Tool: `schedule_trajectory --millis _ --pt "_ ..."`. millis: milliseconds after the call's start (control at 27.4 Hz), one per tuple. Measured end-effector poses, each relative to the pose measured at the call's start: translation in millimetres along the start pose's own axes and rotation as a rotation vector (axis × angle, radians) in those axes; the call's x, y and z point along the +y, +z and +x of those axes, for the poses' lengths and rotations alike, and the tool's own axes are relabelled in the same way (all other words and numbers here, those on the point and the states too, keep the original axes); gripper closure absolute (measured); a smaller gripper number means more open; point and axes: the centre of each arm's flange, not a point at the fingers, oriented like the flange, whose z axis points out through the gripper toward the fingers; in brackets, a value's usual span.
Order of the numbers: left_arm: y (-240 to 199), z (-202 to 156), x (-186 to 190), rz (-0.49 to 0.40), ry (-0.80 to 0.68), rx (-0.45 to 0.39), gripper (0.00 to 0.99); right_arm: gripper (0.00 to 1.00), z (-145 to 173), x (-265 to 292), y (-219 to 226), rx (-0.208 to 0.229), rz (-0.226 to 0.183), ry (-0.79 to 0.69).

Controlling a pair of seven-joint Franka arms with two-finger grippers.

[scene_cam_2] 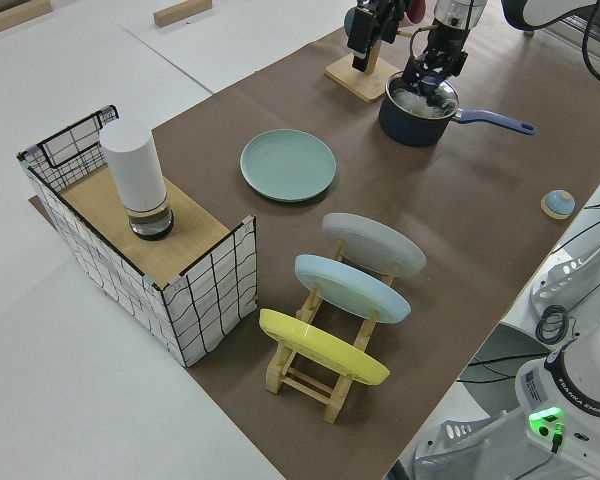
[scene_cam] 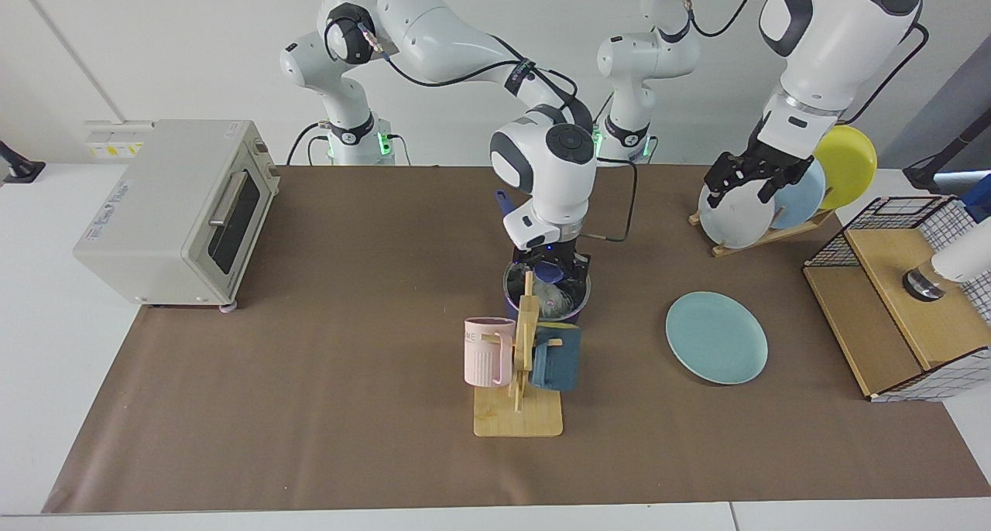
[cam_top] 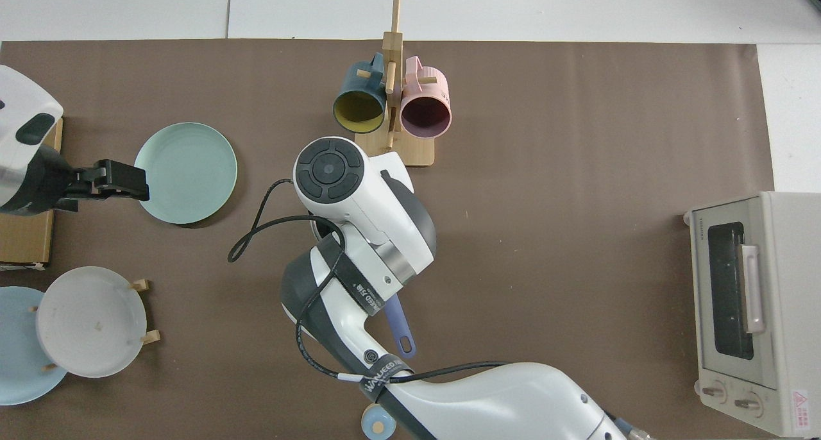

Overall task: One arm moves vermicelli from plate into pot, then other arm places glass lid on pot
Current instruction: 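Lower the glass lid onto the saucepan with the right gripper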

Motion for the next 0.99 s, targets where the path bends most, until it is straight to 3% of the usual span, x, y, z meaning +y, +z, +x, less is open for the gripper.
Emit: schedule_trajectory --millis 182,292,365,474,511,620,985 --pt "0 0 0 0.0 0.0 0.0 0.0 0.56 0 0 0 -0.004 -0.005 0.0" --pt "0 0 0 0.0 0.0 0.0 0.0 0.48 0 1 3 -0.006 -0.011 -0.001" --pt "0 0 0 0.0 0.0 0.0 0.0 0.34 1 2 5 -0.008 -0.016 0.0" --pt "0 0 0 0.0 0.0 0.0 0.0 0.22 5 4 7 -0.011 -0.02 0.005" --pt "0 0 0 0.0 0.0 0.0 0.0 0.12 7 5 7 -0.011 -0.02 0.007" --pt "0 0 0 0.0 0.0 0.001 0.0 0.0 10 6 5 -0.009 -0.016 0.011" --pt "0 0 0 0.0 0.0 0.001 0.0 0.0 15 3 -28 0.019 0.034 0.013"
